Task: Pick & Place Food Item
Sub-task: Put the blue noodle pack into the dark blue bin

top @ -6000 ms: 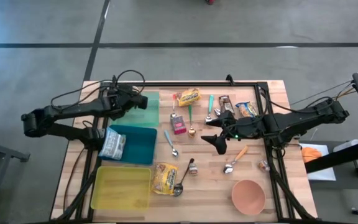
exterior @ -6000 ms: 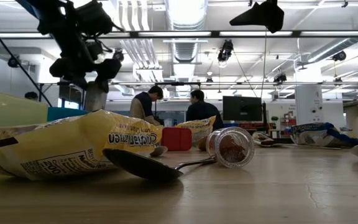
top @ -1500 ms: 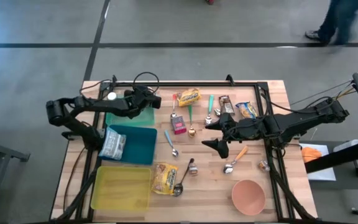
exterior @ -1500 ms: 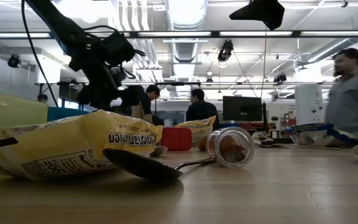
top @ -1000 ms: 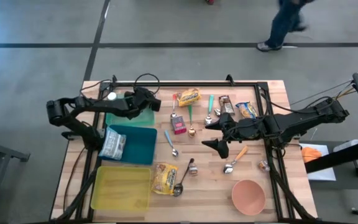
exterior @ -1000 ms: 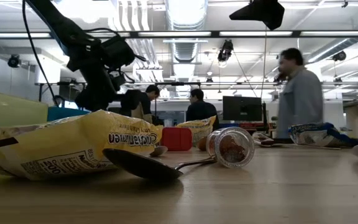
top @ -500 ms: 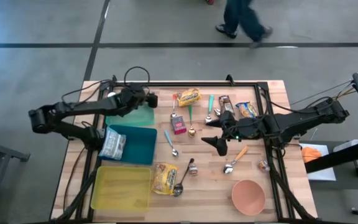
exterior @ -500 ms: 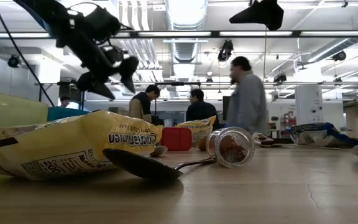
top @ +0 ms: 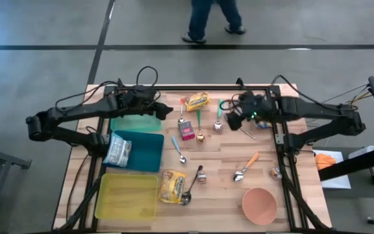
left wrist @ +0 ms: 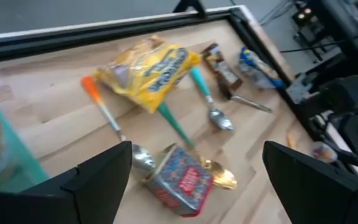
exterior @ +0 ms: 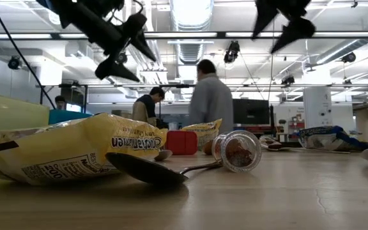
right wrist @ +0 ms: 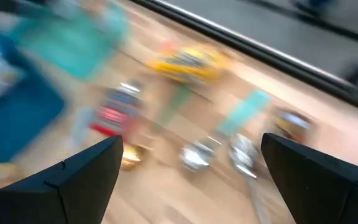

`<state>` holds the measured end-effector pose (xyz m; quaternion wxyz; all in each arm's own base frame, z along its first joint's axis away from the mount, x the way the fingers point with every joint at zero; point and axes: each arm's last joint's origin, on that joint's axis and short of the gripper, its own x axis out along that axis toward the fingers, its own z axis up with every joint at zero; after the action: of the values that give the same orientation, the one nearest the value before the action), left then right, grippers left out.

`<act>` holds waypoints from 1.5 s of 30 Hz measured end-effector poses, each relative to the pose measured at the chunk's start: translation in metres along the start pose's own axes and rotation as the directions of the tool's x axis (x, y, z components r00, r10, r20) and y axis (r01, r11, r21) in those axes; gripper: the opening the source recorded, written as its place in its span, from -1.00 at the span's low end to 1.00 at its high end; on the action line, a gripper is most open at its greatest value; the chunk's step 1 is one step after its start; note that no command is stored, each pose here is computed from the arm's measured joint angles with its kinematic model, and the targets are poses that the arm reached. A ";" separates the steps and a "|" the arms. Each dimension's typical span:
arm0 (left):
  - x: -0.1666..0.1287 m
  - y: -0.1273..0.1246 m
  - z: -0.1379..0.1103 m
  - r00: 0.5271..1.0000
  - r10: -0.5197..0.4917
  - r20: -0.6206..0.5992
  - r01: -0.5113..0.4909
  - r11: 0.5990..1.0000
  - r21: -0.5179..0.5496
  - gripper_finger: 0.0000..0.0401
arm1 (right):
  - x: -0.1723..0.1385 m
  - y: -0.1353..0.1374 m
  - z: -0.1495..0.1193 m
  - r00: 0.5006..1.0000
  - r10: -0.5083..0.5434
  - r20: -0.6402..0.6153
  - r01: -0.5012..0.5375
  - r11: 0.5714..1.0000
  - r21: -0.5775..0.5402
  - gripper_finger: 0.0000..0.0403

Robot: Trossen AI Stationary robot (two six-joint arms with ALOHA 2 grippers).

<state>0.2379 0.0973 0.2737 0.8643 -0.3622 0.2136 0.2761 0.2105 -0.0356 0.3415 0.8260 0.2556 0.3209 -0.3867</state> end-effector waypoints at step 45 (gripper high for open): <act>-0.004 -0.012 -0.001 0.998 -0.048 -0.037 0.046 0.997 -0.066 0.84 | 0.121 -0.067 -0.102 0.661 -0.587 -0.468 0.521 0.807 -0.277 0.11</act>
<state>0.2421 0.0883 0.2814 0.8539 -0.4004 0.2125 0.2556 0.1829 -0.0627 0.1743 0.5596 0.1926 0.6217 -0.5132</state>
